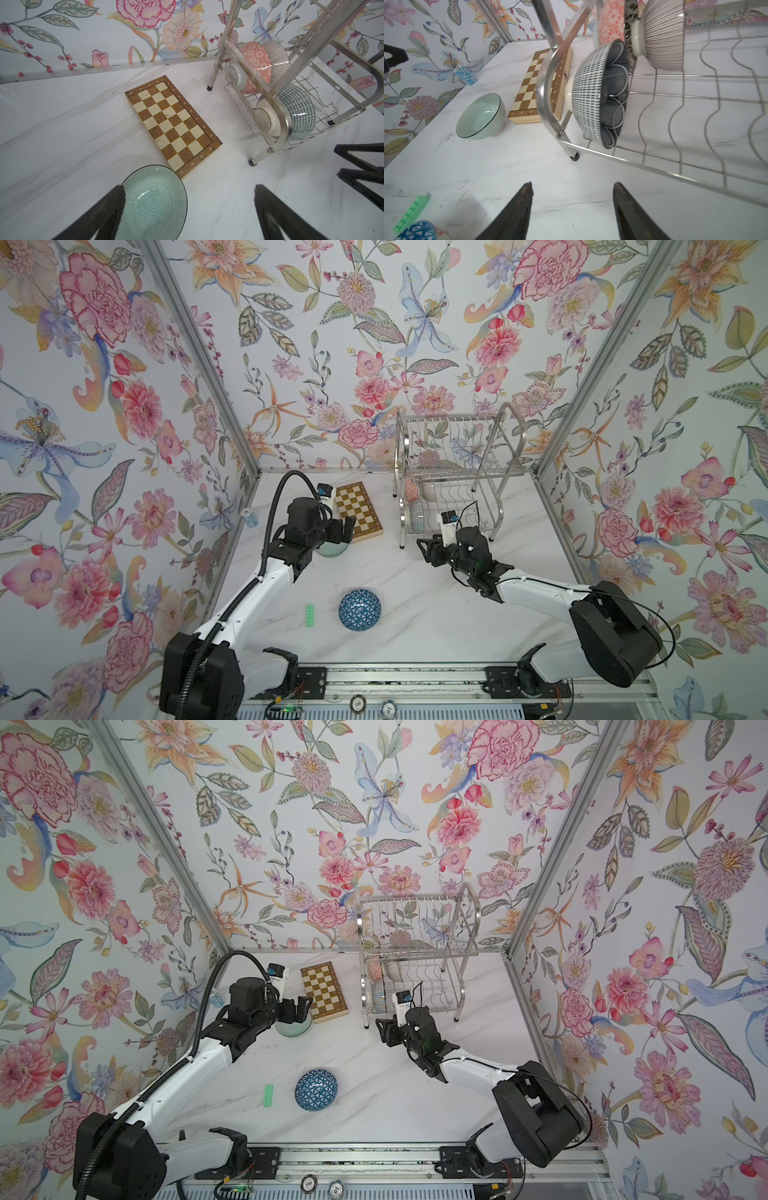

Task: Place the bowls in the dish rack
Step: 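Open the right gripper and withdraw it from the rack toward the blue bowl, then lower the right gripper and close it on the blue triangle-pattern bowl's rim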

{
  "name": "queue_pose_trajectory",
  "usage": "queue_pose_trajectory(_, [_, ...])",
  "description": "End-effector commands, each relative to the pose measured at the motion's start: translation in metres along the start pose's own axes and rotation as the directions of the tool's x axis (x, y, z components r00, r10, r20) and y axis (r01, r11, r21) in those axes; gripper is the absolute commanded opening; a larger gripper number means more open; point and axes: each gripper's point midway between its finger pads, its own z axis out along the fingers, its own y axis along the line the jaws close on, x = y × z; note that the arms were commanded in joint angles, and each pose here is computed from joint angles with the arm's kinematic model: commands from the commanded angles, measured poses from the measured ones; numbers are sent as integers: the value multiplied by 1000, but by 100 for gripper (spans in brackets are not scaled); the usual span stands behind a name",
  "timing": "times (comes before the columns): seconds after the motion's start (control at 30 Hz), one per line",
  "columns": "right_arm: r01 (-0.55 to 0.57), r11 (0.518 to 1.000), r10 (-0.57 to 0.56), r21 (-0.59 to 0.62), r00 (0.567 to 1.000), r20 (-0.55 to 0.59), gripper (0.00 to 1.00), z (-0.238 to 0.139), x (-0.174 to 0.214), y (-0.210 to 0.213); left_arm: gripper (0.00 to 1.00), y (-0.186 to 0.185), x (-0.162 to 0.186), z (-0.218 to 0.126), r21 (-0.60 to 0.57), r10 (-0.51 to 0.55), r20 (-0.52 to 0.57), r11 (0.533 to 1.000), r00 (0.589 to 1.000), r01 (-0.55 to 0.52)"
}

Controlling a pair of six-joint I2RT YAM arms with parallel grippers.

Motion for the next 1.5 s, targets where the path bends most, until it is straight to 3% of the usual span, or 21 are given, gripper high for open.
queue_pose_trajectory(0.0, [99, 995, -101, -32, 994, -45, 63, 6, 6, 20, 99, 5, 24, -5, -48, -63, -128, 997, 990, 57])
queue_pose_trajectory(0.2, [213, 972, -227, -103, 962, -152, 63, 12, 26, 58, 99, 6, 59, -16, -71, -103, -286, 994, 953, 86])
queue_pose_trajectory(0.47, [266, 946, -309, -182, 910, -276, 62, 18, 57, 100, 98, 7, 104, -18, -88, -124, -452, 992, 883, 94])
queue_pose_trajectory(0.8, [291, 930, -360, -224, 844, -397, 58, 15, 85, 135, 99, 38, 115, -12, -246, -164, -449, 968, 878, 54])
queue_pose_trajectory(1.0, [294, 917, -394, -271, 773, -497, 57, 8, 103, 145, 99, 45, 114, -12, -279, -190, -428, 958, 884, 71])
queue_pose_trajectory(1.2, [286, 908, -416, -307, 709, -569, 52, 7, 117, 155, 99, 66, 102, -21, -357, -245, -357, 927, 901, 111])
queue_pose_trajectory(1.47, [295, 897, -440, -330, 663, -605, 48, 10, 126, 163, 99, 100, 82, -42, -464, -325, -210, 863, 922, 199])
